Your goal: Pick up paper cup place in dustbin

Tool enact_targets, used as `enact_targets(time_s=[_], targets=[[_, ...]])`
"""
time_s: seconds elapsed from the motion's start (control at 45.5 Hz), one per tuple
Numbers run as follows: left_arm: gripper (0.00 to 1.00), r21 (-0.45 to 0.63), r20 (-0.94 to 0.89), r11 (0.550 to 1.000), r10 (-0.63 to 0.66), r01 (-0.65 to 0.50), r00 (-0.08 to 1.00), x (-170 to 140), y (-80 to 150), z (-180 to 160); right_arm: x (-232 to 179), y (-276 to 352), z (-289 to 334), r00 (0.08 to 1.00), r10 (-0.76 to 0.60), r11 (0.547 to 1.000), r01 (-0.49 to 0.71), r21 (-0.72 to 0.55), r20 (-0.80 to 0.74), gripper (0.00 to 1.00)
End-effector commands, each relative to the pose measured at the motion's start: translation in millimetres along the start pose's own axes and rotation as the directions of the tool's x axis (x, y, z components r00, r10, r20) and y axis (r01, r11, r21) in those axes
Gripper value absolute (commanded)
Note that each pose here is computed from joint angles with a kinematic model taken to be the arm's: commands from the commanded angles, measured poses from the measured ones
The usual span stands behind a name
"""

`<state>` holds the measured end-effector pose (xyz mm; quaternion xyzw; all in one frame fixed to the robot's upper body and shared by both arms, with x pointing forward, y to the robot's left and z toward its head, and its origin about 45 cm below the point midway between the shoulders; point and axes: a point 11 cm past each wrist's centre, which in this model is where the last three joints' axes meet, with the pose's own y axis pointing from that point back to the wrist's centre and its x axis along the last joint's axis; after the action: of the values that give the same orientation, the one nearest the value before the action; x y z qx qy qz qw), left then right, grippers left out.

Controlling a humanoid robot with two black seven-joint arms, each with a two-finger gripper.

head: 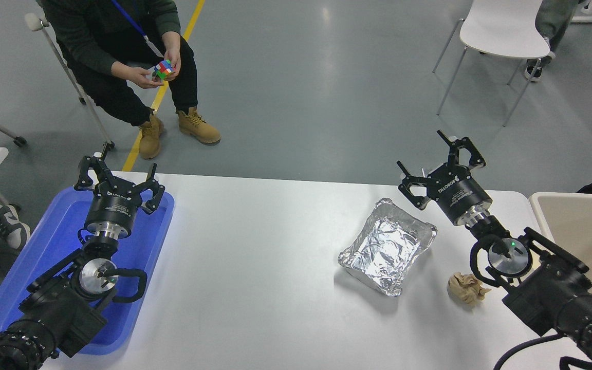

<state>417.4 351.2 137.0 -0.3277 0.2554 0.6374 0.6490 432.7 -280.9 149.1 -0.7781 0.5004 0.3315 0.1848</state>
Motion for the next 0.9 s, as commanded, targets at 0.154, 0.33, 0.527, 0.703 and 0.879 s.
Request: enact_targets(time_s=[0.154,0.33,0.527,0.703,0.879], targets=[[1.0,0.0,0.001,1.0,-0.002,0.002,1.0,-1,-1,0,-22,-26,-32,0.948,-0.064,0.987,0.015,-0.157,-0.311,1.0],[1.0,0.0,0.001,1.0,-0.002,0.002,1.0,-1,-1,0,-27,-30,-40,0.893,-0.106,0.97,-0.004,-0.242,-0.438,1.0],[1.0,0.0,-0.001,1.0,-0.005,0.005,1.0,-1,-1,0,-30,-30,-55,0.778,-0.18,0.935,-0.055,-0.351,-0.602,1.0],[1.0,0.0,-0.001,1.0,-0.005,0.005,1.0,-1,-1,0,-46,-27,-70,0.669,-0.29,0.897,-0.059,-0.438,-0.684,1.0],[1.0,-0.001,0.001,1.0,-0.004,0.004,1.0,-1,-1,1,-65,-26,-67,0.531,-0.431,0.829,-0.087,-0.553,-0.73,1.0]])
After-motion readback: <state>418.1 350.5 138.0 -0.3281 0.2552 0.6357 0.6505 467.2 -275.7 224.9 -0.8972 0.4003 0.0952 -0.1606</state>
